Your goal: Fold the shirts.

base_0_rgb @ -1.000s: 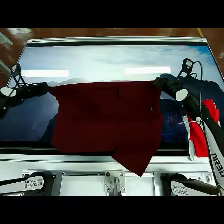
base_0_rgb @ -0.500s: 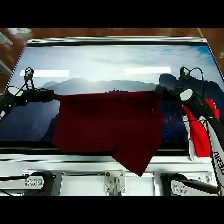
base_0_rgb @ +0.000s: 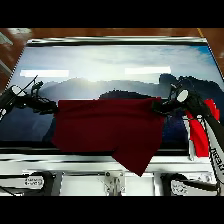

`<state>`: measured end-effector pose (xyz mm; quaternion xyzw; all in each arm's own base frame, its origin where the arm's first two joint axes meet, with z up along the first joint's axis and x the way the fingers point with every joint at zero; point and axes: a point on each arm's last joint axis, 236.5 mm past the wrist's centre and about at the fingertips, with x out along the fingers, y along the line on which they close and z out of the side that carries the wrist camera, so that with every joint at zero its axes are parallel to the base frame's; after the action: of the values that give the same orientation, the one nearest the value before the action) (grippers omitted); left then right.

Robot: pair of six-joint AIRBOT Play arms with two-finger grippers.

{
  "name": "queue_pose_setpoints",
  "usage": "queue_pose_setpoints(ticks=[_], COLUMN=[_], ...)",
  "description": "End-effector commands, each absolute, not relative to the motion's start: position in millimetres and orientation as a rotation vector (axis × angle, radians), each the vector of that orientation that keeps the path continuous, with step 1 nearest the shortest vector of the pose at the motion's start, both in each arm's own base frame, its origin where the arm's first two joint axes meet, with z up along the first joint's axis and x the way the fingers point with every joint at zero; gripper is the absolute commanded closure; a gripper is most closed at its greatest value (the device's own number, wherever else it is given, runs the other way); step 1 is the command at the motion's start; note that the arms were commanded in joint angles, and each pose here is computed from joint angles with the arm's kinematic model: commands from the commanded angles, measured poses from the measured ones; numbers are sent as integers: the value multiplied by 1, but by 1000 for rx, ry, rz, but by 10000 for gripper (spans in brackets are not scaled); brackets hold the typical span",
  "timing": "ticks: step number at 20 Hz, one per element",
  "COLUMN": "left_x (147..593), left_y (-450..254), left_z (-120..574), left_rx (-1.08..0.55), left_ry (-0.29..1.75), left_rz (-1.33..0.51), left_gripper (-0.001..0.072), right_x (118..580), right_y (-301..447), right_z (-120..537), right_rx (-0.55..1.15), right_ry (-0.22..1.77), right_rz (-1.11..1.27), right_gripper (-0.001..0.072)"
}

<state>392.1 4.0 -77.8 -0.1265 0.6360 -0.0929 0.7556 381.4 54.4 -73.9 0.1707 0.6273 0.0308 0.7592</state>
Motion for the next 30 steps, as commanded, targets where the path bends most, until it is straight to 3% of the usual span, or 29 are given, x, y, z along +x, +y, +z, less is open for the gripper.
queue_pose_setpoints(ticks=[1, 5, 6, 7, 10, 11, 12, 13, 15, 17, 27, 28, 30], left_x=[367, 336, 312, 289, 237, 221, 208, 197, 182, 174, 207, 207, 200], left_y=[14, 49, 52, 54, 29, 22, 14, 6, -8, -17, -37, -41, -53], left_z=[-59, -17, -17, -23, -50, -61, -71, -81, -96, -108, -123, -123, -117], left_rx=[-275, -337, -369, -439, -700, -737, -751, -762, -763, -752, -781, -772, -727], left_ry=[1507, 1515, 1560, 1592, 1622, 1642, 1667, 1690, 1725, 1739, 1600, 1605, 1623], left_rz=[-214, -192, -210, -189, -217, -236, -254, -270, -281, -275, -245, -259, -362], left_gripper=[217, 195, 29, 3, 6, 58, 190, 212, 200, 104, 145, 267, 621], right_x=[372, 298, 277, 259, 229, 227, 226, 225, 225, 229, 229, 228, 220], right_y=[41, -55, -64, -68, -55, -47, -41, -37, -32, -32, -30, -29, -26], right_z=[-46, -10, -10, -13, -33, -38, -41, -44, -49, -49, -48, -48, -47], right_rx=[262, 10, 33, 100, 420, 497, 546, 578, 597, 603, 632, 634, 634], right_ry=[1406, 1618, 1663, 1689, 1641, 1608, 1583, 1568, 1563, 1548, 1551, 1556, 1589], right_rz=[113, -60, -46, -35, -13, 8, 24, 28, 33, 31, 20, 24, 35], right_gripper=[32, 33, 34, 34, 33, 33, 33, 33, 33, 33, 33, 33, 33])
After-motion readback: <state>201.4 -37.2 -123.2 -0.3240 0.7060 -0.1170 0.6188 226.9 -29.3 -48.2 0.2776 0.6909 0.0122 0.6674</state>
